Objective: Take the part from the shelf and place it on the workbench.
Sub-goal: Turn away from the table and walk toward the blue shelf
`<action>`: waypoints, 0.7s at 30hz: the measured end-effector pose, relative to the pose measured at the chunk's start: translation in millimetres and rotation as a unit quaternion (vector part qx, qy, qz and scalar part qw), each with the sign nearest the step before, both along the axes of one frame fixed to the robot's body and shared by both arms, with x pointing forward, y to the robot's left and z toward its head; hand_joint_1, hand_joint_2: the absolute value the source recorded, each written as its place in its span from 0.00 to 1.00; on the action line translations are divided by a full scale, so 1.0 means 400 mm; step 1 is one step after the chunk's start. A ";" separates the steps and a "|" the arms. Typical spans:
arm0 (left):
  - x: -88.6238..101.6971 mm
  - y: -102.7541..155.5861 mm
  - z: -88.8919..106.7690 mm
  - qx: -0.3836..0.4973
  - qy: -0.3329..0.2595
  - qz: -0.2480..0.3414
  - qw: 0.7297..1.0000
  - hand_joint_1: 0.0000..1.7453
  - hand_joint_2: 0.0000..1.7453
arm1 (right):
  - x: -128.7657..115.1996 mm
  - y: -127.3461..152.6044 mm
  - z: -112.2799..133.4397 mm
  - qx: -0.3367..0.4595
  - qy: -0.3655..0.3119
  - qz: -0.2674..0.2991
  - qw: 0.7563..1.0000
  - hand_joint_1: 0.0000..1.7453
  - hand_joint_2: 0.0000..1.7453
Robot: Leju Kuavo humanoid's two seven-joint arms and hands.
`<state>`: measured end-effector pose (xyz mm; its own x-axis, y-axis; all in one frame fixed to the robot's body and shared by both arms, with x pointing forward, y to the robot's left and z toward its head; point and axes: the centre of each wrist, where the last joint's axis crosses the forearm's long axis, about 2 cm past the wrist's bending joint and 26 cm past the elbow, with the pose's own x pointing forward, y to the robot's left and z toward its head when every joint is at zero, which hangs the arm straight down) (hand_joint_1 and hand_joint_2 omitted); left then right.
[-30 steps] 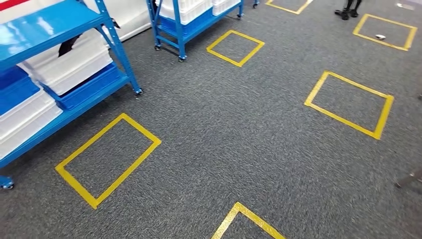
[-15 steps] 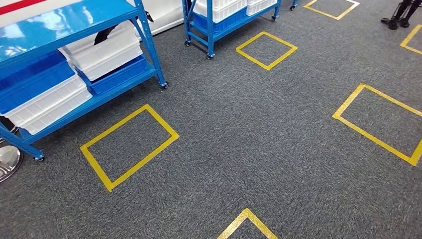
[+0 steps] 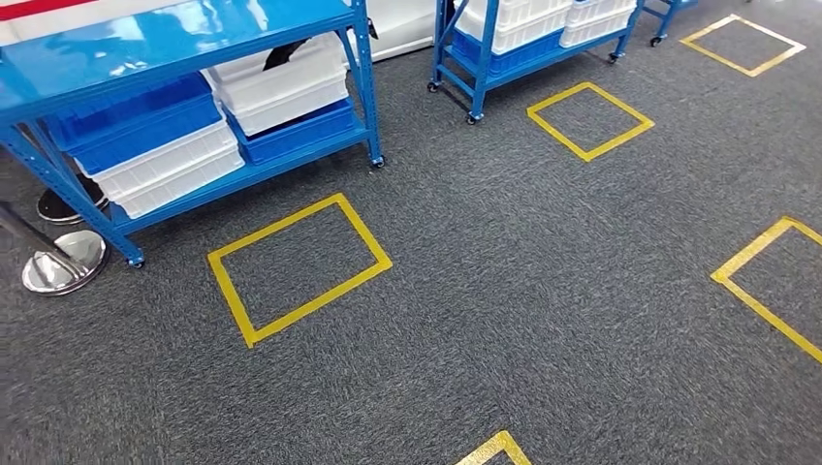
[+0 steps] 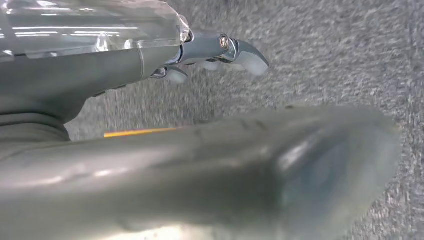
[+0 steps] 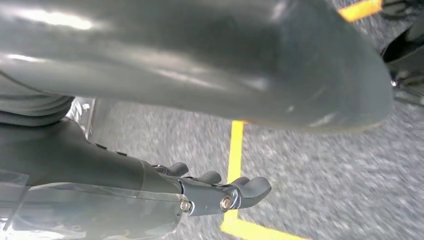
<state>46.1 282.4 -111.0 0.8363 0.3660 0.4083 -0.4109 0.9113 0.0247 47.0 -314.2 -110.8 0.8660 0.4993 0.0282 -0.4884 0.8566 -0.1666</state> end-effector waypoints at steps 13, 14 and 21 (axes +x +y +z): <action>0.001 0.000 0.000 -0.003 -0.001 -0.007 1.000 0.00 0.00 | -0.002 -0.001 0.000 0.000 0.002 -0.006 1.000 0.00 0.00; 0.000 0.000 0.000 -0.003 -0.001 -0.007 1.000 0.00 0.00 | -0.001 -0.001 0.000 0.000 0.001 -0.006 1.000 0.00 0.00; 0.000 0.005 0.000 -0.003 -0.001 -0.011 1.000 0.00 0.00 | 0.014 0.001 0.002 0.001 -0.005 -0.009 1.000 0.00 0.00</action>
<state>46.3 284.3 -111.0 0.8429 0.3507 0.4081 -0.3914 0.9201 0.0178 52.4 -313.9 -110.1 0.8748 0.4831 0.0379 -0.4708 0.8659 -0.1692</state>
